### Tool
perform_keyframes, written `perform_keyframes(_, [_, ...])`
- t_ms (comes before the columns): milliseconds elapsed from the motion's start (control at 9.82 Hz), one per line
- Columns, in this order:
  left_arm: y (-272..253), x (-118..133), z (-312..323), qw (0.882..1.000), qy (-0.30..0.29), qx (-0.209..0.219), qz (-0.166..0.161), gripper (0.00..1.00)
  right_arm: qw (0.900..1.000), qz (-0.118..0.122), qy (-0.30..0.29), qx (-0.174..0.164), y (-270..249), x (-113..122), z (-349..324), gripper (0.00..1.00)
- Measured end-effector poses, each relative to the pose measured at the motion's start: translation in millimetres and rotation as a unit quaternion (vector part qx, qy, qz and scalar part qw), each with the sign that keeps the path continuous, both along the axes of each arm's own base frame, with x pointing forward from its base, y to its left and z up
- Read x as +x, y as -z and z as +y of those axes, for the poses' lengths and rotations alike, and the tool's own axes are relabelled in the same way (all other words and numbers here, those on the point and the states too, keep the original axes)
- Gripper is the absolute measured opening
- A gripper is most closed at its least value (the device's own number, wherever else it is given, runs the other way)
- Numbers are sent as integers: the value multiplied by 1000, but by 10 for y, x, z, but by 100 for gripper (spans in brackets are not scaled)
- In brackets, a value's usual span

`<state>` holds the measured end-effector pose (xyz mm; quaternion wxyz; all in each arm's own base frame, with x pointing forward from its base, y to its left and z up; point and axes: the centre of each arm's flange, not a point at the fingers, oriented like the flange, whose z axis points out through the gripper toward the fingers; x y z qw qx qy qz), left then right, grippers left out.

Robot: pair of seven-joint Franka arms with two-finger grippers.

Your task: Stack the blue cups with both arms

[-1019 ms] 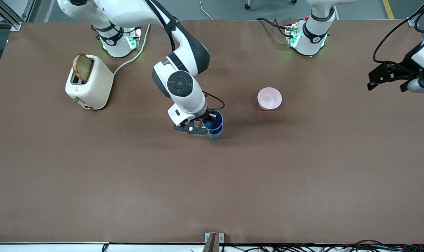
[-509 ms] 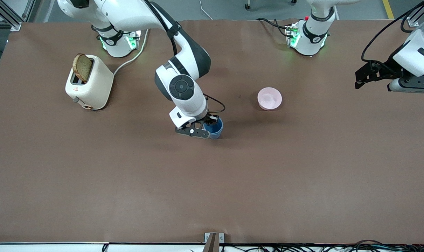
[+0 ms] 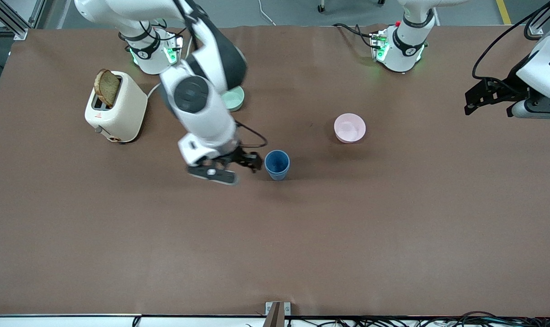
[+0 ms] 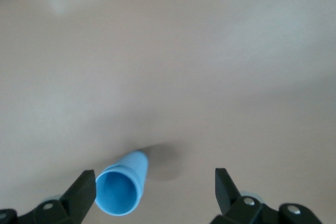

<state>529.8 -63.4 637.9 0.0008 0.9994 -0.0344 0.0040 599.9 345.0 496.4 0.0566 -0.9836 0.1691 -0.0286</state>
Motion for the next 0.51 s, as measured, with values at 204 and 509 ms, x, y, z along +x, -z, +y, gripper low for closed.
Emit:
perform_keyframes(204, [-10,-20,-10,1000,0,1,2,100,1000,10,5,-15,-562,122,-1051,100])
perform_keyframes(509, [-5,-31,-46,1000,4,1,5,100,998,60,-12,-27,-760,156,-2426,100])
